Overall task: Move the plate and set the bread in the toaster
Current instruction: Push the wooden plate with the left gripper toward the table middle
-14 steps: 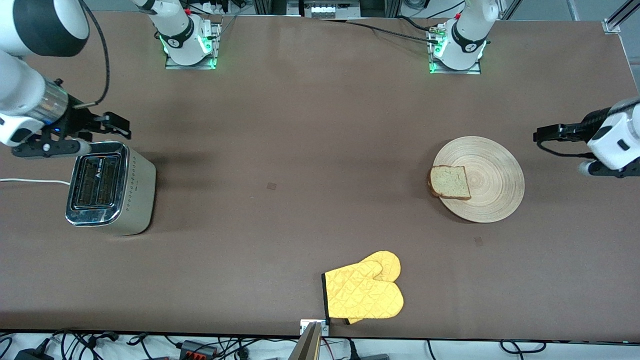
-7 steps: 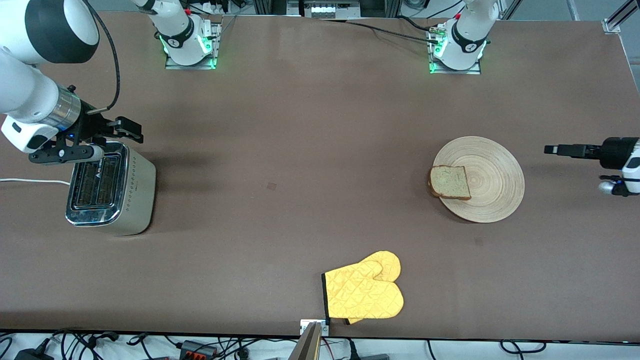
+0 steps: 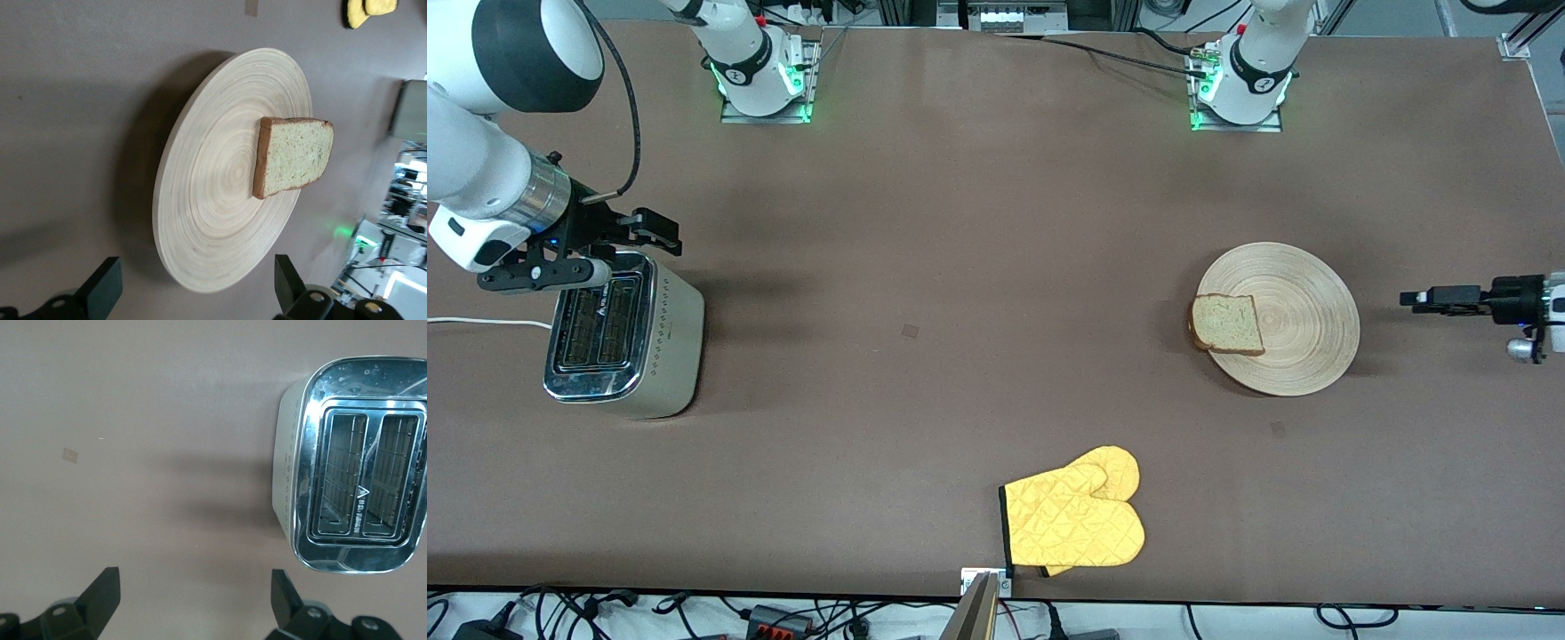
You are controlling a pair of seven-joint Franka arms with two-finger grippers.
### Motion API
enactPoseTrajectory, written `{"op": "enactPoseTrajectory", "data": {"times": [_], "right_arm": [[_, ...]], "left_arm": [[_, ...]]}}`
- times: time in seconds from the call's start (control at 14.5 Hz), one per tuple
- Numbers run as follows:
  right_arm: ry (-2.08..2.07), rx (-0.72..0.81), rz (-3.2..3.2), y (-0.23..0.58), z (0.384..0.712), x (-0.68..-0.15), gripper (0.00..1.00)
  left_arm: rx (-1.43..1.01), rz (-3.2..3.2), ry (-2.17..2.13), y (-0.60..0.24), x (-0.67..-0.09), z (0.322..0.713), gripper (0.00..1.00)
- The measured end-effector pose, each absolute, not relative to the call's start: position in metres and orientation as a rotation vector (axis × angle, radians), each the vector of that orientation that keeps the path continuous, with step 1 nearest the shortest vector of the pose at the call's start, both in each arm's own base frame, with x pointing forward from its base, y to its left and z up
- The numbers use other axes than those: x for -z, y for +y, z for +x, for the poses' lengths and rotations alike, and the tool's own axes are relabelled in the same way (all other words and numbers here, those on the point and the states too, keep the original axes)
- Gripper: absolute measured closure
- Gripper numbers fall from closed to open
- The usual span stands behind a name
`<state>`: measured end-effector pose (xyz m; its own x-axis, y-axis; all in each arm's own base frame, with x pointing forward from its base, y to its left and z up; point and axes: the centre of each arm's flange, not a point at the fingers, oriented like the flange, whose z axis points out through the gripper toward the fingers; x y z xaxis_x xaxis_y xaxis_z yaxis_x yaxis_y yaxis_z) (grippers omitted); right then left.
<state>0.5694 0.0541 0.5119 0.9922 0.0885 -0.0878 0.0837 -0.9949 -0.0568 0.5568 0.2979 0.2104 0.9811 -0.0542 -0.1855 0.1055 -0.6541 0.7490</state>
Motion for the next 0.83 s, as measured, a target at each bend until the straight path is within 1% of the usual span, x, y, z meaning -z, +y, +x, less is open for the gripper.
{"op": "enactPoseTrajectory", "data": {"times": [0.21, 0.48, 0.55, 0.62, 0.69, 0.83], "right_arm": [[-0.133, -0.139, -3.083, 0.054, 0.569, -0.512, 0.0], [-0.12, -0.139, -3.083, 0.049, 0.57, -0.512, 0.0], [-0.118, -0.138, -3.083, 0.048, 0.57, -0.512, 0.0], [-0.117, -0.138, -3.083, 0.048, 0.57, -0.512, 0.0], [-0.116, -0.139, -3.083, 0.048, 0.57, -0.512, 0.0], [-0.116, -0.139, -3.083, 0.048, 0.57, -0.512, 0.0]], "left_arm": [[0.199, 2.234, 0.057, 0.294, -0.161, 0.558, 0.0], [0.208, 2.165, 0.055, 0.276, -0.123, 0.553, 0.03], [0.201, 2.159, 0.043, 0.276, -0.121, 0.552, 0.11], [0.191, 2.157, 0.021, 0.275, -0.12, 0.551, 0.22], [0.187, 2.152, -0.002, 0.272, -0.118, 0.55, 0.35], [0.191, 2.142, -0.026, 0.265, -0.115, 0.549, 0.52]]}}
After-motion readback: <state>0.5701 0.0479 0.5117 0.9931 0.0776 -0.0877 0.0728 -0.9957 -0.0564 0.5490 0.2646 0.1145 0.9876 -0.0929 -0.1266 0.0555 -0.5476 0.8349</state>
